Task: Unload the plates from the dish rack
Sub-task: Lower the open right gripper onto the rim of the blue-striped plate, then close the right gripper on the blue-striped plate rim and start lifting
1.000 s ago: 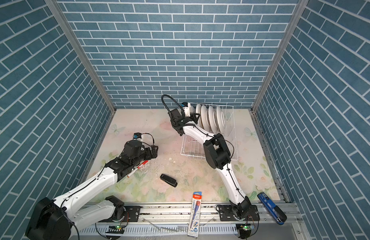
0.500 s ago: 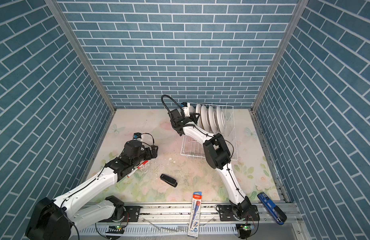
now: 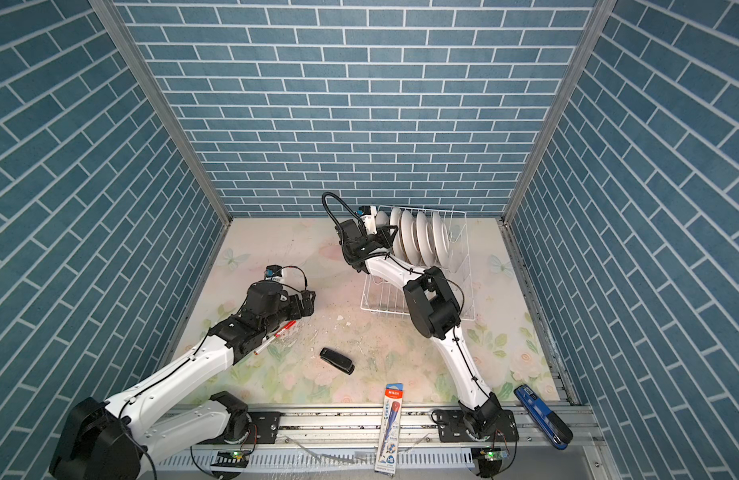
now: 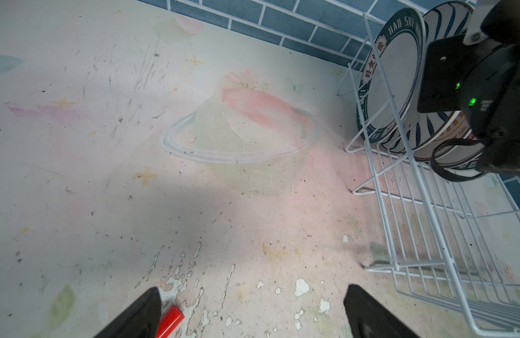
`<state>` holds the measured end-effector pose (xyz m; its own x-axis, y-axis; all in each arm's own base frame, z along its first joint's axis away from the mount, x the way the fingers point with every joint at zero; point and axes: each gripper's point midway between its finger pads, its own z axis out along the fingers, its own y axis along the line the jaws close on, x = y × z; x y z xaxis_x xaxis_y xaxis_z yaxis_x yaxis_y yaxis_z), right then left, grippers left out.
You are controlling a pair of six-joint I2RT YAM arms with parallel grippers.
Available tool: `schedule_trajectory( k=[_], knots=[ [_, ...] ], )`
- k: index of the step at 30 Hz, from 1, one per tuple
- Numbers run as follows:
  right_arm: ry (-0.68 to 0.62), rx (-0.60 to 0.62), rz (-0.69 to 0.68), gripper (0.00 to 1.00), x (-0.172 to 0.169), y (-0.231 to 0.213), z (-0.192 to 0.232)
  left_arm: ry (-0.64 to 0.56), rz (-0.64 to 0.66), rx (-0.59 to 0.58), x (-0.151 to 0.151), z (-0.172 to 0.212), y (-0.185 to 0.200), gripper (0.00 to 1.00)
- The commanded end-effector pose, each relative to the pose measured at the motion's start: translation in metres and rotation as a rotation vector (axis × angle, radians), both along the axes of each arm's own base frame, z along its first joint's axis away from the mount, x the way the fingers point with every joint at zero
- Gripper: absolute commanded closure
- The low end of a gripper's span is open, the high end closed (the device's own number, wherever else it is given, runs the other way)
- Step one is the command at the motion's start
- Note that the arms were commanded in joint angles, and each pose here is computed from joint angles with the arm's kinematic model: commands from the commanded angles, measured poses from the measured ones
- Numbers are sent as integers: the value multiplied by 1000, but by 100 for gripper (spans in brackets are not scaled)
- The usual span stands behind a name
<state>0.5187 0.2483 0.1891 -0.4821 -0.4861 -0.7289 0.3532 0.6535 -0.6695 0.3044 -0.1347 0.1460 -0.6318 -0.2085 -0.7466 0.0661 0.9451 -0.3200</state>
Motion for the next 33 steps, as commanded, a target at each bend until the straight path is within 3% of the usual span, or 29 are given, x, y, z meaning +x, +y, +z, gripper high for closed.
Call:
schedule_trajectory(
  k=[1,33],
  knots=[
    [11,-101,-38,100,-2,-10,9,-18,1,6,2,9,0,0],
    [-84,-141,32,100,-3,10,64,-21,0,8,2,11,0,0]
  ],
)
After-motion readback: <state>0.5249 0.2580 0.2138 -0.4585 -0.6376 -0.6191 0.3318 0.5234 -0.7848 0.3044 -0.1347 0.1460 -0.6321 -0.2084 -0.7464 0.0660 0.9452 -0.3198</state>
